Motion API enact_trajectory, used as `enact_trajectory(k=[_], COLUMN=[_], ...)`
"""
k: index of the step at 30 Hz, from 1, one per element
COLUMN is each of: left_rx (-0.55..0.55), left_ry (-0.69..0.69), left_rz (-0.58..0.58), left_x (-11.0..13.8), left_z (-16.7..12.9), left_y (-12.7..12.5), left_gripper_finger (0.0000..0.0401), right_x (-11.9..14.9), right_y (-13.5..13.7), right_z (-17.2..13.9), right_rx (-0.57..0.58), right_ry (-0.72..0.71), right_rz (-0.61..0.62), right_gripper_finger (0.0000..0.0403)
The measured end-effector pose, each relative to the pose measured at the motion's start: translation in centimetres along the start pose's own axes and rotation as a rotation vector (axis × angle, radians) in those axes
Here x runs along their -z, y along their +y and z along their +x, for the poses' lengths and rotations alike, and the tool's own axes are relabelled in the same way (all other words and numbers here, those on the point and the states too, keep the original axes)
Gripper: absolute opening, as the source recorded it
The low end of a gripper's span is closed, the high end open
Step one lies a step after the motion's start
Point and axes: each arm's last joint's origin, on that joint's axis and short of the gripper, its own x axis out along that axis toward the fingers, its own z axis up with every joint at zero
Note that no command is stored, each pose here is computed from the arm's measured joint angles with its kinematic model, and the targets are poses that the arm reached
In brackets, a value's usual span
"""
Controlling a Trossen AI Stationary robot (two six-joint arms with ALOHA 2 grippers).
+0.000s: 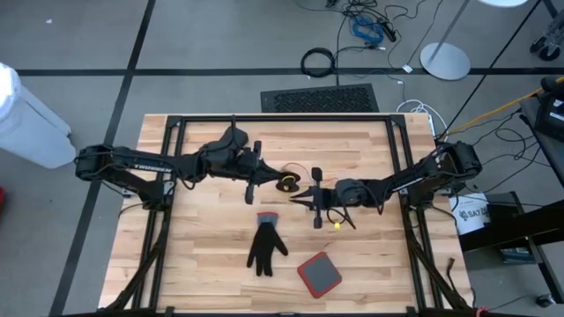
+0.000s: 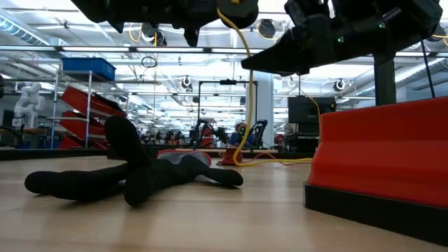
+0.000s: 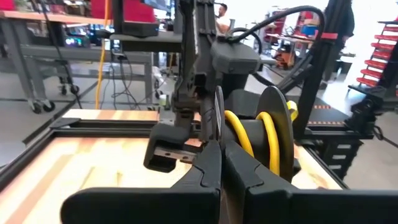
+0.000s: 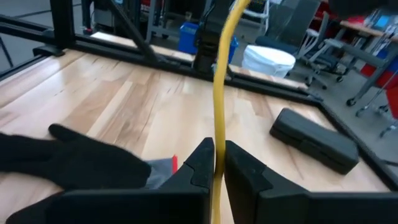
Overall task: Coil cords
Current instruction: Coil the yellow wire onto the black spool
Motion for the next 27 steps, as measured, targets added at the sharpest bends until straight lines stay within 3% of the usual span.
enact_trajectory(k=[10,15,21,27], left_rx=[0.033,0.078,0.08,-0.106], left_ry=[0.014,0.021,0.161,0.314], left_rz=[-0.004,0.001,0.018,0.098], left_x=[0.1,0.2,1.6,3.0], left_z=[0.0,0.0,-0.1,-0.4], left_y=[-0.1,-0.2,-0.2,0.0], left_gripper_finger=[0.0,0.0,0.0,0.0], right_x=[0.6,0.9,0.2,-0.8], right_y=[-0.1,-0.4,-1.7,-2.6], right_z=[0.0,0.0,-0.4,-1.5], right_rx=[0.002,0.086,0.141,0.166], right_ry=[0.055,0.1,0.077,0.075], right_rz=[0.014,0.018,0.094,0.176], right_gripper_finger=[0.0005,0.0003,0.0001,0.0001])
